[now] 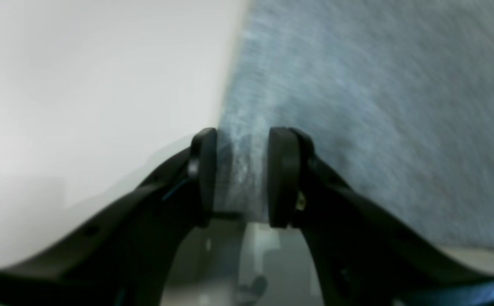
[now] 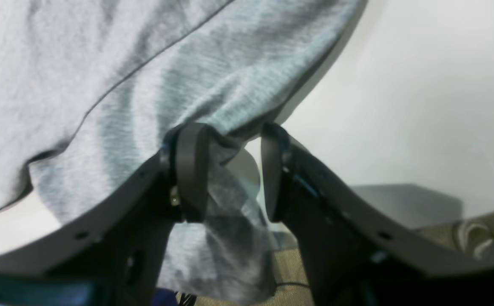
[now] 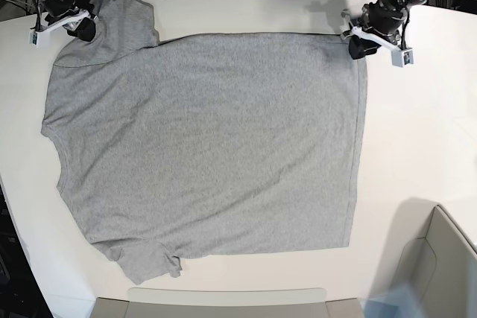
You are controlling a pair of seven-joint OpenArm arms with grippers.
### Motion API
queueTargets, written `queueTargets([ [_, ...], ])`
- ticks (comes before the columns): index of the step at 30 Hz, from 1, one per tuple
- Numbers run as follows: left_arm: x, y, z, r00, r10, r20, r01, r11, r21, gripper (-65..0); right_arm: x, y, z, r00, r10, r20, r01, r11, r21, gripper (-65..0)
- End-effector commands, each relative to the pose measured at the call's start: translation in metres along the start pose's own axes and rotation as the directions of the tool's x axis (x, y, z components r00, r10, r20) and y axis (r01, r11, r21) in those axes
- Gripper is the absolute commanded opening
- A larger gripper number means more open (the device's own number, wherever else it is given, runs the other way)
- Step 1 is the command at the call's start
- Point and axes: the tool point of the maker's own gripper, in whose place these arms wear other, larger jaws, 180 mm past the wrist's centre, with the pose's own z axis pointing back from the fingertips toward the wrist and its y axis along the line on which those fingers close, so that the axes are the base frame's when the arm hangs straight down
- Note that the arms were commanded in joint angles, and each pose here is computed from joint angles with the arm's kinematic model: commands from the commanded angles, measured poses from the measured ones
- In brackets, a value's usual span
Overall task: Fold the T-shirt properly
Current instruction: 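Lower both grippers to the shirt's shoulder corners and pinch them, then lift the shoulder corners and drag them toward the hem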
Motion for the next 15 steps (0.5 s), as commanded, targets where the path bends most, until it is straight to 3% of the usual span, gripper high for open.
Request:
queueTargets([
  [1,-0.006,0.0,0.001,0.999,-0.007,-0.036,0.007,1.0,-0.001,-43.6,-0.016,-0.002,0.0,0.997,0.017,-0.072,-0.018,1.0,-0.016,-43.4],
  [8,-0.023,-0.006,-0.009,0.997,0.023,-0.079,-0.024,1.0,-0.017,-45.1,-0.023,0.012,-0.007,0.995,0.032,-0.096,-0.029,0.999,0.024,-45.8],
  [13,-0.024,-0.013,-0.016,0.996,0.021,-0.085,-0.024,0.999,-0.034,-65.0,-0.02,0.012,-0.008,0.996,0.032,-0.088,-0.03,0.999,0.021,-64.9],
  [15,-0.025,-0.013,-0.018,0.996,0.034,-0.086,-0.036,0.999,-0.031,-65.0,-0.02,0.01,-0.007,0.996,0.032,-0.088,-0.031,0.999,0.018,-65.0],
])
